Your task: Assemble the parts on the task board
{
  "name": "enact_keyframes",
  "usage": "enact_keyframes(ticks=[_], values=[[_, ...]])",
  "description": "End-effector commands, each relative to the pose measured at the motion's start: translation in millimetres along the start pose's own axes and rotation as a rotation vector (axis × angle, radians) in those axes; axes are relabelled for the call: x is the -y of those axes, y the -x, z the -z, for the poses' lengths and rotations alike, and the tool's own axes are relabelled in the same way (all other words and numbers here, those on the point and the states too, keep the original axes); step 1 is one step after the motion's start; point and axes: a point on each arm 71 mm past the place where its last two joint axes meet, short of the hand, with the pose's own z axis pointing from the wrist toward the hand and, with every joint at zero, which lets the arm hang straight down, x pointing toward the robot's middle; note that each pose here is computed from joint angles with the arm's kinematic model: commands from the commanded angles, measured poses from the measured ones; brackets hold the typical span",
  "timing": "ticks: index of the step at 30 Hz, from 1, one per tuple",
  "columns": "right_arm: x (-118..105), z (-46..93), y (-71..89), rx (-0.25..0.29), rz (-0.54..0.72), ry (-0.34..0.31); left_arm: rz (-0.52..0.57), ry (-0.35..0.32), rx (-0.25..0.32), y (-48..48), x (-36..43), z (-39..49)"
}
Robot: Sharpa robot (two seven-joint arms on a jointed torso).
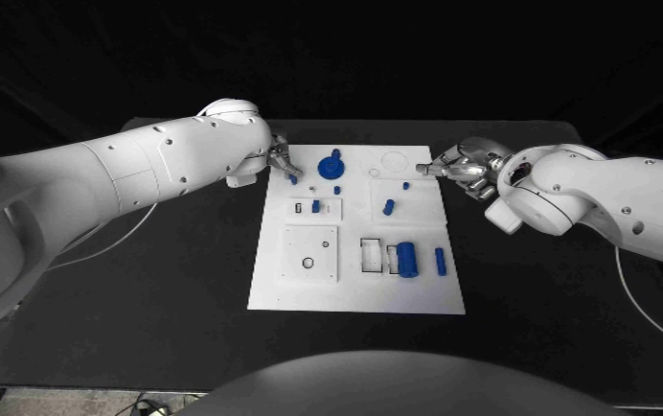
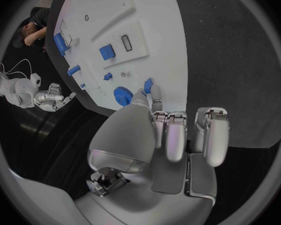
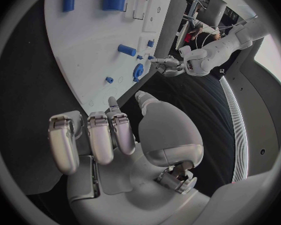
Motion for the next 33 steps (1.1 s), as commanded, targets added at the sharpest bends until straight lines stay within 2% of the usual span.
enact_keyframes(ticks=[1, 15, 33], values=[[0.1, -0.1, -1.0, -0.011, 0.009, 0.001, 0.008, -0.026, 0.010, 0.6, 2.9, 0.4], [0.6, -0.2, -0.5, -0.010, 0.009, 0.000, 0.028, -0.052, 0.044, 3.0, 3.3, 1.0], [1.8, -0.3, 0.1, -0.009, 0.009, -0.004, 0.042, -0.047, 0.065, 6.9, -3.7, 4.9]])
